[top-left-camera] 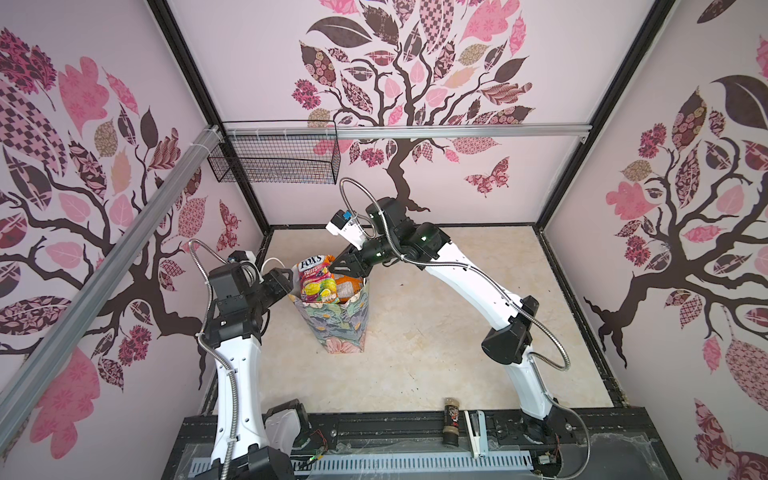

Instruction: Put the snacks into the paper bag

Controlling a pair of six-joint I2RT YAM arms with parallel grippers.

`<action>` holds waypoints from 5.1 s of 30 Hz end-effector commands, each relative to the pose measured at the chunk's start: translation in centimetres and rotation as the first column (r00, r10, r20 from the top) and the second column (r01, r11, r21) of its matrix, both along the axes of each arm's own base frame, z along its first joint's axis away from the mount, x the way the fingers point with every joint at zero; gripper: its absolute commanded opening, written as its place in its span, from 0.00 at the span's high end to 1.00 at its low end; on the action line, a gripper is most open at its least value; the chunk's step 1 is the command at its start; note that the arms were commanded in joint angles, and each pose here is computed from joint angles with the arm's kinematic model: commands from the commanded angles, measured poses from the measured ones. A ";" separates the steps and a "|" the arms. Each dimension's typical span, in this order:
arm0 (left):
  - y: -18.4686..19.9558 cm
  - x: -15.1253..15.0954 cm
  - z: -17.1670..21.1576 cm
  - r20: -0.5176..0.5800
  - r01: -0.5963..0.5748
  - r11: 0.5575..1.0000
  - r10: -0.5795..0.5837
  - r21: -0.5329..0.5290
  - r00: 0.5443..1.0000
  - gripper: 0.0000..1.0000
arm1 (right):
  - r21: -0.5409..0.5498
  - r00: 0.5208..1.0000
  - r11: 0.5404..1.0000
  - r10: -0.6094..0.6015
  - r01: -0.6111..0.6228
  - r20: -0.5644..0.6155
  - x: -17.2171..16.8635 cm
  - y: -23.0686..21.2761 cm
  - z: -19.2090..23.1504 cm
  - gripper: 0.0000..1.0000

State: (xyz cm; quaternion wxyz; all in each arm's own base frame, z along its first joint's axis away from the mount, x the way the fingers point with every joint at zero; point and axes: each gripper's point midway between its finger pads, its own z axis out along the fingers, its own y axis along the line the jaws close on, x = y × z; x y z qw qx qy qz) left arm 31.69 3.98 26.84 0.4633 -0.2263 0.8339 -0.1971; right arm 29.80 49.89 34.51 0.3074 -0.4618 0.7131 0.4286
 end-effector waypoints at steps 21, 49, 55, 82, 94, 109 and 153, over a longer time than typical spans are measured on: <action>-2.9 -3.4 9.3 0.021 0.077 0.967 -0.085 0.243 0.996 0.36 | 0.163 0.920 0.927 -0.361 0.337 0.152 -5.2 -10.7 8.1 0.43; -8.0 0.9 4.6 -0.163 0.271 0.885 -0.224 0.380 0.961 0.31 | 0.093 0.880 0.896 -0.444 0.434 0.169 0.8 -5.6 0.7 0.88; -10.7 0.9 3.0 -0.168 0.366 0.887 -0.330 0.282 0.929 0.38 | 0.110 0.875 0.892 -0.452 0.439 0.175 0.8 -6.3 1.3 0.96; -15.1 1.7 -6.9 -0.341 0.418 0.882 -0.333 0.216 0.879 0.41 | 0.127 0.862 0.886 -0.463 0.446 0.207 0.2 -8.9 2.7 1.00; -10.3 0.7 4.4 -0.203 0.251 0.858 -0.176 0.448 0.963 0.02 | 0.143 0.842 0.862 -0.505 0.485 0.190 2.3 -11.1 2.5 1.00; -6.2 -0.9 11.4 -0.021 0.004 0.871 0.007 0.492 1.000 0.02 | 0.171 0.664 0.696 -0.717 0.697 0.211 6.3 -22.9 3.2 1.00; 2.3 6.1 -12.5 0.184 -0.304 0.738 0.242 0.602 0.953 0.02 | 0.171 -0.138 -0.104 -0.970 0.980 0.201 3.0 -51.0 -15.5 0.00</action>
